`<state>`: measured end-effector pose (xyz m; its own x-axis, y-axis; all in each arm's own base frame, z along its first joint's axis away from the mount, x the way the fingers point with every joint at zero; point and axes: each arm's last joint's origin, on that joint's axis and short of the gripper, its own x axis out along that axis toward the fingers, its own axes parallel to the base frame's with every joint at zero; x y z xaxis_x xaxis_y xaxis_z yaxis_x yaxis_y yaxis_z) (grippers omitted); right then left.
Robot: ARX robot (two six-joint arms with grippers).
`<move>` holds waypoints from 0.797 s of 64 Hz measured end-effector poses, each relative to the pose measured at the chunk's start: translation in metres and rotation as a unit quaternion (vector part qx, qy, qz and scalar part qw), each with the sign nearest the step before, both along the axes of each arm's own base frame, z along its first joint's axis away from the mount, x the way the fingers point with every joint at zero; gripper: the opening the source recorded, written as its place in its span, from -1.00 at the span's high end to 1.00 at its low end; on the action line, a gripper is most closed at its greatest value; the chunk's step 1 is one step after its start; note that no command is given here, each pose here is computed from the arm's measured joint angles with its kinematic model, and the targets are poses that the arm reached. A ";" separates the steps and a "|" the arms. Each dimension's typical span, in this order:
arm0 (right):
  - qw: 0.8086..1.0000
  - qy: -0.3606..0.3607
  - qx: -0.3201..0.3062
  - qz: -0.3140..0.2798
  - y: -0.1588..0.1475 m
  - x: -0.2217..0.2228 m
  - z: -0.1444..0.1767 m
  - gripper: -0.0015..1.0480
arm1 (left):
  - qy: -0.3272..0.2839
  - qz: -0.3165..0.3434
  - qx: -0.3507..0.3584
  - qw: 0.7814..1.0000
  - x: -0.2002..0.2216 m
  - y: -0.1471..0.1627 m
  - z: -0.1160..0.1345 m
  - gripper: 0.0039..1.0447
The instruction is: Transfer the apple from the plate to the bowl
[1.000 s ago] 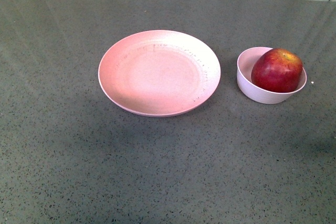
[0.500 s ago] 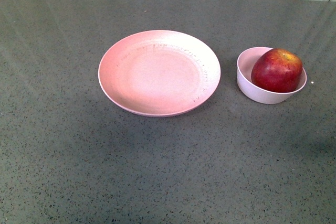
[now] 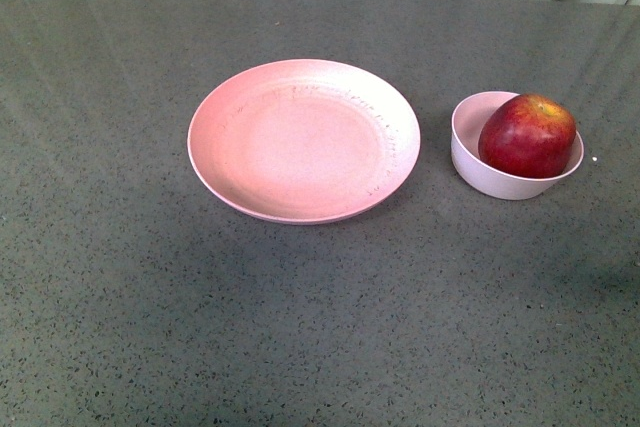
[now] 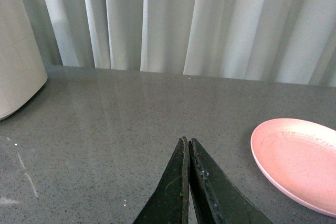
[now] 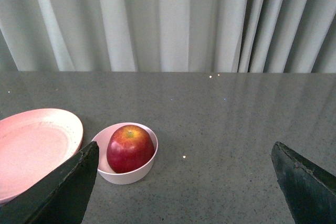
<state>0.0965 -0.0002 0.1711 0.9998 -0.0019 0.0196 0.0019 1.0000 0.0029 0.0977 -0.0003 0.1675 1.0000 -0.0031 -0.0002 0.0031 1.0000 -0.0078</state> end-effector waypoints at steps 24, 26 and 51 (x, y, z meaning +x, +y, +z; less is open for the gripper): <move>1.000 0.000 0.000 0.000 0.000 0.000 0.000 -0.83 | 0.000 0.000 0.000 1.000 0.000 0.000 0.000 0.59; 1.000 0.000 0.000 0.000 0.000 0.000 0.000 -0.83 | 0.000 0.000 0.000 1.000 0.000 0.000 0.000 0.49; 1.000 0.000 0.000 0.000 0.000 0.000 0.000 -0.83 | 0.000 0.000 0.000 1.000 0.000 0.000 0.000 -0.80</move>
